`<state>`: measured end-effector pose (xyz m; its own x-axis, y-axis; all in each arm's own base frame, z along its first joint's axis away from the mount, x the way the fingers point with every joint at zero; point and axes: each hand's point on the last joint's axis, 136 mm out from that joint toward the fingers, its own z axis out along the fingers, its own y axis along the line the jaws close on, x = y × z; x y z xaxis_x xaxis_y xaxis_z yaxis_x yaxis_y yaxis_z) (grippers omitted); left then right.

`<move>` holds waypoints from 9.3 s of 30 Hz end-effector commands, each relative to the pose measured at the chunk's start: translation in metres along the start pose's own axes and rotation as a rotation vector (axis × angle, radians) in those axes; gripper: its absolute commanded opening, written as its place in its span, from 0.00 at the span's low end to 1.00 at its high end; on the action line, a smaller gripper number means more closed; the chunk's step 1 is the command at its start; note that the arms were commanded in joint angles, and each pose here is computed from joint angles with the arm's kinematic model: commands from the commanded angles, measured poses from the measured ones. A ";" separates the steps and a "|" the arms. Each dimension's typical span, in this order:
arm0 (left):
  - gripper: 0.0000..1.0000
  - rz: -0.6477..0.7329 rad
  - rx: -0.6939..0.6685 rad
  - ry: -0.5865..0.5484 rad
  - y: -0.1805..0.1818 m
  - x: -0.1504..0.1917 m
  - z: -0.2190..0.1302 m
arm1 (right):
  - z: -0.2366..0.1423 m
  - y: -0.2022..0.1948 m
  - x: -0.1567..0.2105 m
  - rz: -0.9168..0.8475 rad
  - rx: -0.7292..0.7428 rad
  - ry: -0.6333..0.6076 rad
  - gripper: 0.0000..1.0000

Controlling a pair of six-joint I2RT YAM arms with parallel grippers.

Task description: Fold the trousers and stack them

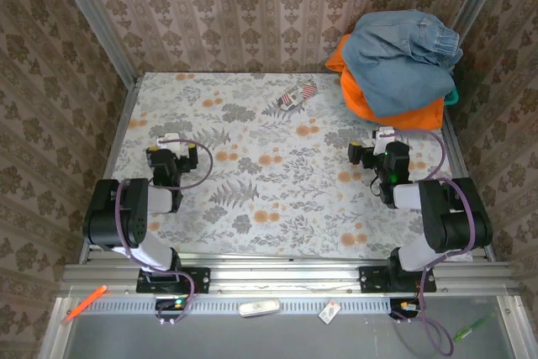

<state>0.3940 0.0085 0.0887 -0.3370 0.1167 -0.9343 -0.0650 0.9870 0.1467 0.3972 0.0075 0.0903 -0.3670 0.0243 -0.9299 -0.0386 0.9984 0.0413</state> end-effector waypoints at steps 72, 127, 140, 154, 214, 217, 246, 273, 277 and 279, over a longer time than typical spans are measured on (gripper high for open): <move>0.90 -0.782 0.378 0.111 -0.014 -0.129 -0.173 | -0.037 -0.040 -0.231 0.486 0.293 0.060 1.00; 0.85 -0.539 0.668 0.153 -0.096 -0.156 -0.203 | -0.157 0.158 -0.315 0.207 -0.103 -0.310 0.00; 0.95 -0.530 0.662 0.166 -0.099 -0.156 -0.203 | -0.219 0.264 -0.200 0.058 -0.433 0.008 0.80; 1.00 -0.063 0.682 0.402 -0.240 -0.096 -0.188 | -0.129 0.007 -0.092 0.446 0.309 0.227 0.98; 0.97 -0.683 -0.044 0.060 0.043 -0.068 -0.241 | -0.225 0.132 0.035 0.412 -0.136 0.476 0.59; 0.98 -0.684 0.025 0.059 0.034 -0.090 -0.244 | -0.227 0.128 0.003 0.333 -0.102 0.408 0.65; 0.89 -0.804 0.189 0.572 -0.105 0.044 -0.013 | -0.081 0.101 0.080 0.364 0.104 0.725 0.00; 0.90 -0.843 -0.133 0.499 0.049 -0.027 0.020 | -0.102 0.067 0.007 0.397 0.125 0.624 0.59; 0.92 -0.660 0.099 0.501 -0.043 -0.058 -0.027 | -0.091 0.080 0.035 0.437 0.073 0.690 0.42; 0.93 -0.597 0.162 0.515 -0.075 -0.050 -0.054 | -0.083 0.083 0.048 0.441 0.070 0.729 0.32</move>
<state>0.4035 -0.0448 0.1499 -0.5876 -0.5664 -0.5778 -0.3365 0.8205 -0.4622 0.3020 0.0770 0.1011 -0.8085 0.4027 -0.4292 0.3038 0.9101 0.2817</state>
